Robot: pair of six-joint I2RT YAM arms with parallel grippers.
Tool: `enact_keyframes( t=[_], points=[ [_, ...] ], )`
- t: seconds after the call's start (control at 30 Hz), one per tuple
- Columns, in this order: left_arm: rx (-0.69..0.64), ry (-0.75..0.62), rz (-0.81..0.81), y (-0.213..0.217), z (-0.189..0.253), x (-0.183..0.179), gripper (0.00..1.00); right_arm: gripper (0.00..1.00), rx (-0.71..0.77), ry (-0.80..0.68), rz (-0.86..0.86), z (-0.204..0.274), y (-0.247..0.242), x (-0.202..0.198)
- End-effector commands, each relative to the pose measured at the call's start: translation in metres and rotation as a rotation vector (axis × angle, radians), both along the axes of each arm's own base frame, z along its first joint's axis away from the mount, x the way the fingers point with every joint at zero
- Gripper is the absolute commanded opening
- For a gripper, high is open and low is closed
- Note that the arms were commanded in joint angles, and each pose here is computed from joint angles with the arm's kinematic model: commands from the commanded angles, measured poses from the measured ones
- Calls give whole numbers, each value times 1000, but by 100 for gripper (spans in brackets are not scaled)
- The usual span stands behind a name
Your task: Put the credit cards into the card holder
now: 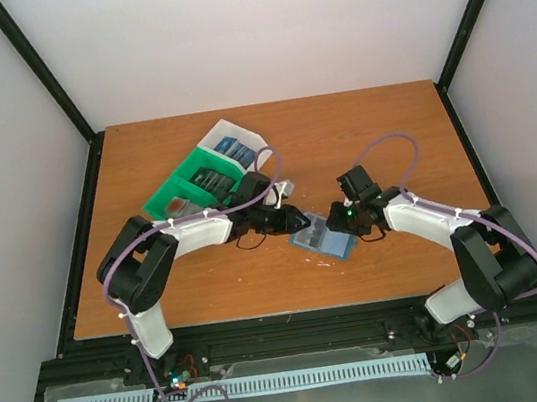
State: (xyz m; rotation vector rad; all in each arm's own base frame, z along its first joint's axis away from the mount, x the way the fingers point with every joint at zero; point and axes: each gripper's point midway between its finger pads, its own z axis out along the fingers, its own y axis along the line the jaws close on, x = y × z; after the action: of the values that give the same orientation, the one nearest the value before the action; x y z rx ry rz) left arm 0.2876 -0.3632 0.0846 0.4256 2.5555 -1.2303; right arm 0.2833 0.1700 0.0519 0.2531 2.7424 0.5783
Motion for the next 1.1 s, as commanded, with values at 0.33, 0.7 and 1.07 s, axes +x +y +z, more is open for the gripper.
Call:
enact_keyframes(
  t=[0.33, 0.7, 1.07],
  points=[
    [5, 109, -40, 0, -43, -14, 33, 38, -53, 78, -20, -12, -17, -31],
    [53, 138, -15, 7, -60, -17, 27, 31, 2, 113, -9, -28, -5, -30],
    [56, 142, -14, 7, -61, -19, 25, 18, 24, 95, 16, -27, 5, -19]
  ],
)
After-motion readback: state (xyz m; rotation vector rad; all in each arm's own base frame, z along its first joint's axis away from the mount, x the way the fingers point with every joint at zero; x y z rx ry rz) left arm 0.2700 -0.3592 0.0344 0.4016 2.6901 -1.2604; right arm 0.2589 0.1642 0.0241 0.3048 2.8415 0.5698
